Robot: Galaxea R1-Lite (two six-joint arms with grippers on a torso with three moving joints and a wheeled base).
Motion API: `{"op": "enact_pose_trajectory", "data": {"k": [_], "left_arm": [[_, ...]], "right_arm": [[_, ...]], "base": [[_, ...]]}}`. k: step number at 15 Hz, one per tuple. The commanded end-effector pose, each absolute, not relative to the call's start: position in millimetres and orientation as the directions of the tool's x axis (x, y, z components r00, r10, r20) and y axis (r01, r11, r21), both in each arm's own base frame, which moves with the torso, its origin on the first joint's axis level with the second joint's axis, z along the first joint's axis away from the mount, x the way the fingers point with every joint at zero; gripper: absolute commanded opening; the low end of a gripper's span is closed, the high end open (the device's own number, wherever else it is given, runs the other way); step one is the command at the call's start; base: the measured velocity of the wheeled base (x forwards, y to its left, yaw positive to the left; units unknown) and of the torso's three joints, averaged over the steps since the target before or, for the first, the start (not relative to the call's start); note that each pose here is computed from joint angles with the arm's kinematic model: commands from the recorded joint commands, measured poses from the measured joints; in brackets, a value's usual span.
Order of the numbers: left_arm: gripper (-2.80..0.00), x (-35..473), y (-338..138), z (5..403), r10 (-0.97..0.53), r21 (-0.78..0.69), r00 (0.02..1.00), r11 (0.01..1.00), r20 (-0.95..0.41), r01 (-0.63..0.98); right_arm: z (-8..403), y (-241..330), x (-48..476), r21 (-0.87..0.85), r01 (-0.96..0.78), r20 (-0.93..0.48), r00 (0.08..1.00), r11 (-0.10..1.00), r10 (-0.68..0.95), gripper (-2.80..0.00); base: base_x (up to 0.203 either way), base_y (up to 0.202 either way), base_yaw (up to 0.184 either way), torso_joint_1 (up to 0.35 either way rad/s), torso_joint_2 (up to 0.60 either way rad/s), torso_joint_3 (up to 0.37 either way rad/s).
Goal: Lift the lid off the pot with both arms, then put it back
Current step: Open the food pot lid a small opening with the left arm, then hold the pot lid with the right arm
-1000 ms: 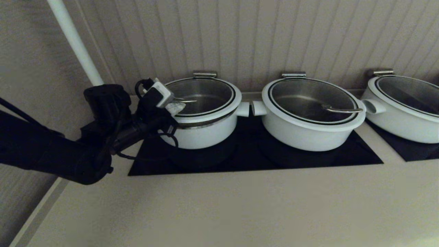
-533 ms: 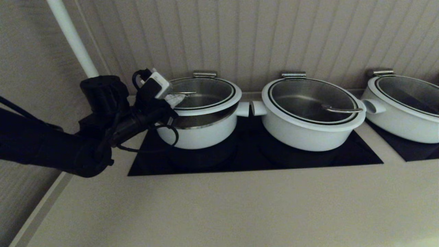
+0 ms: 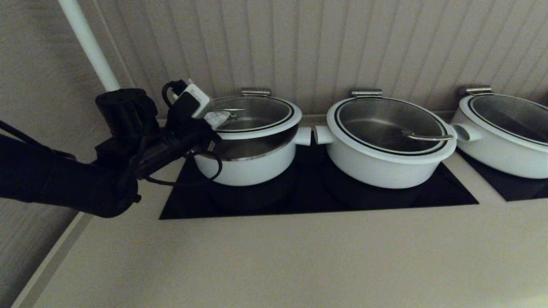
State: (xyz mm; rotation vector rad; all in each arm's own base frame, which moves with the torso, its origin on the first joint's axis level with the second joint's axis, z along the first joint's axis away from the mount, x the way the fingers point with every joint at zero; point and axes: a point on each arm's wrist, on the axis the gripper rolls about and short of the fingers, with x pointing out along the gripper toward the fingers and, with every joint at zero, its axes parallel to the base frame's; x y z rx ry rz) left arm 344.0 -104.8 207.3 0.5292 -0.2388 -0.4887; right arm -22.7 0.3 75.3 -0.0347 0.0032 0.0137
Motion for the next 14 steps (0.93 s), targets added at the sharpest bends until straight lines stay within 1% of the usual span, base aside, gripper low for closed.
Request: {"op": "enact_pose_trajectory", "data": {"k": [1, 14], "left_arm": [[-2.8, 343.9, -104.4, 211.2, -0.503, 0.54, 0.857, 0.754, 0.11, 0.374], [-2.8, 346.3, -104.5, 213.1, -0.501, 0.541, 0.857, 0.757, 0.12, 0.367]], "right_arm": [[75.4, 0.3, -22.6, -0.035, -0.015, -0.005, 1.0, 0.999, 0.015, -2.8], [75.4, 0.3, -22.6, -0.035, -0.015, -0.005, 1.0, 0.999, 0.015, -2.8]], "base": [[0.0, 0.0, 0.0, 0.0, 0.0, 0.0], [0.0, 0.0, 0.0, 0.0, 0.0, 0.0]]}}
